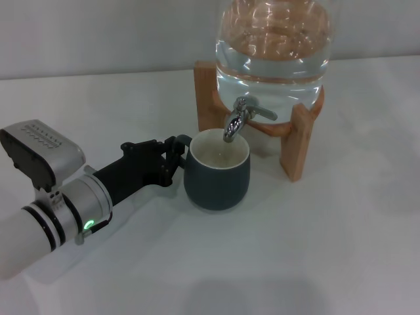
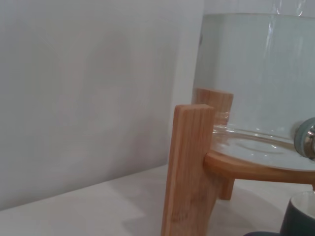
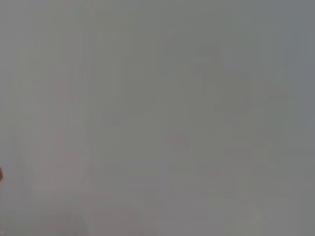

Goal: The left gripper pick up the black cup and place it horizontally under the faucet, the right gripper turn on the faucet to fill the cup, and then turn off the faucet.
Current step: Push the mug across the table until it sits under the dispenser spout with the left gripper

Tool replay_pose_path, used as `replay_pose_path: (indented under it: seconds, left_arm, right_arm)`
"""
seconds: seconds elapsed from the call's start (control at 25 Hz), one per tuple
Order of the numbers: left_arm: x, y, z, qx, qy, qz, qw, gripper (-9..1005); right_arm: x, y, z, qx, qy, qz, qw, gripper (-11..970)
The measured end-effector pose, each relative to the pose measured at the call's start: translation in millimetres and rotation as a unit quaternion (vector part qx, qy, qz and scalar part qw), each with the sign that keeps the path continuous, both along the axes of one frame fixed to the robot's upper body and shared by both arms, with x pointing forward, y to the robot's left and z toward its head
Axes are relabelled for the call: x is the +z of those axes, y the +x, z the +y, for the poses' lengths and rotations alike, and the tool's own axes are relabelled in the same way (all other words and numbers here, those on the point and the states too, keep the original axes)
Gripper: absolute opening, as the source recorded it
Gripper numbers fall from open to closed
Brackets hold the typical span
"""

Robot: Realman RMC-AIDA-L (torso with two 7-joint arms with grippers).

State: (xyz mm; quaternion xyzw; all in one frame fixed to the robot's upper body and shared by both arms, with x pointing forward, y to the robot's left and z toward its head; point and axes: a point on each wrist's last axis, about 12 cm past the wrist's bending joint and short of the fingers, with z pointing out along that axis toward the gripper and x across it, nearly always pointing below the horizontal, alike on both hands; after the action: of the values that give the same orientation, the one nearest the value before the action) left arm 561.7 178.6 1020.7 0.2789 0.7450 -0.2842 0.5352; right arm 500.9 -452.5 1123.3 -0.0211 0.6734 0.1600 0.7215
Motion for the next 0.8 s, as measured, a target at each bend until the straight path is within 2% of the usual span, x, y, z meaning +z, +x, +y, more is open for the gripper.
replay_pose_path:
  seconds: [0.8]
  left_arm:
    - [-7.7,0.7,1.5,0.016,0.026,0.021,0.999,121]
  right_arm:
    - [0.6,1.8,1.4,0.002,0.001,-0.001,1.000,843]
